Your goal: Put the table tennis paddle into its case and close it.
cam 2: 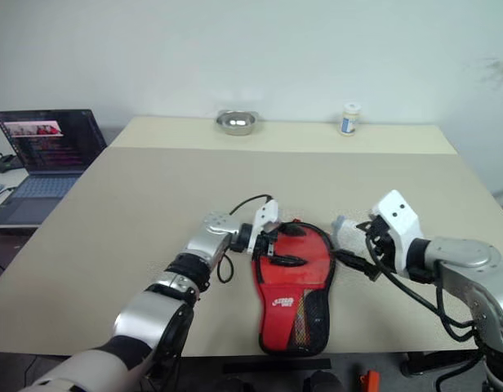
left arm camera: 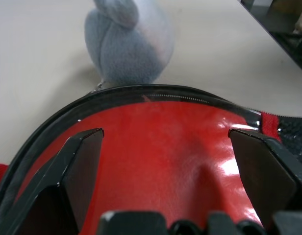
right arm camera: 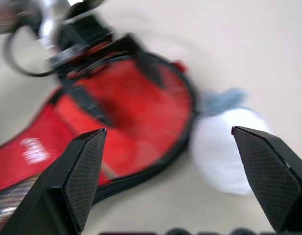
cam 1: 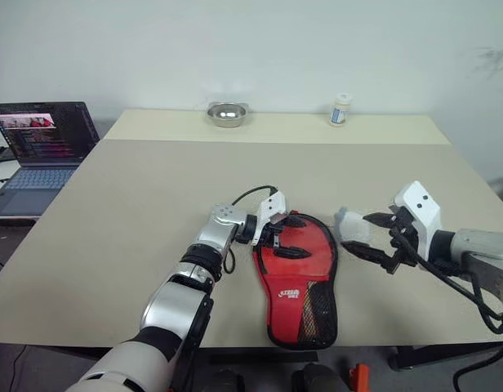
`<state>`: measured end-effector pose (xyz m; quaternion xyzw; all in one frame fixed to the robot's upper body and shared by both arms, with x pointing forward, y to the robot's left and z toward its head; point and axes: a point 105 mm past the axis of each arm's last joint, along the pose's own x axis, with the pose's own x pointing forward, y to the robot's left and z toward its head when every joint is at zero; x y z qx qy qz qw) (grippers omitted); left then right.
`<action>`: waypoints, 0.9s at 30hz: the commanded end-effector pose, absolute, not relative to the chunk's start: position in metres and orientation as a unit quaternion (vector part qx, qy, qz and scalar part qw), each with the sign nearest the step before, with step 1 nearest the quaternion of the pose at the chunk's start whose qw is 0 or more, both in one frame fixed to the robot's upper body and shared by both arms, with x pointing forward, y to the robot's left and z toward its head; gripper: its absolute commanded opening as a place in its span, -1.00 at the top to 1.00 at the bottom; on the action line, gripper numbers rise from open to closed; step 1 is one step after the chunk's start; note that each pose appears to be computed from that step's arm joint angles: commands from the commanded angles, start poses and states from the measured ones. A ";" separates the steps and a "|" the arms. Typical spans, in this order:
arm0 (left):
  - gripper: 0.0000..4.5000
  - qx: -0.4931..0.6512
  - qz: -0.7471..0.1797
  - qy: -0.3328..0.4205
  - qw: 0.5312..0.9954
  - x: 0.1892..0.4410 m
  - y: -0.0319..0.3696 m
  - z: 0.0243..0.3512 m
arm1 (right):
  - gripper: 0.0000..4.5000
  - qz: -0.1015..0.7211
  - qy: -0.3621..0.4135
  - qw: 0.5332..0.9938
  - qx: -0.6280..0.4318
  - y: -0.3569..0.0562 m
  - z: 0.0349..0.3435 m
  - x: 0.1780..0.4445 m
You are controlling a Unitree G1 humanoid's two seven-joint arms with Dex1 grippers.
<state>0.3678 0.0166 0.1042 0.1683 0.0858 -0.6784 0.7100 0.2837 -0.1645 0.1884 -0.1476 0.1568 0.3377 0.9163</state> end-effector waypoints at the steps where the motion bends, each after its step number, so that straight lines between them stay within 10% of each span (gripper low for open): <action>1: -0.97 0.197 -0.655 0.105 0.722 0.370 0.014 0.086 | -1.00 0.315 0.129 0.926 -0.164 -0.165 0.193 0.297; 22: -0.97 0.192 -0.650 0.114 0.727 0.365 0.005 0.070 | -1.00 0.283 0.176 0.921 -0.202 -0.165 0.136 0.350; 27: -1.00 0.192 -0.651 0.115 0.725 0.364 0.005 0.068 | -0.41 0.270 0.170 0.925 -0.205 -0.168 0.136 0.354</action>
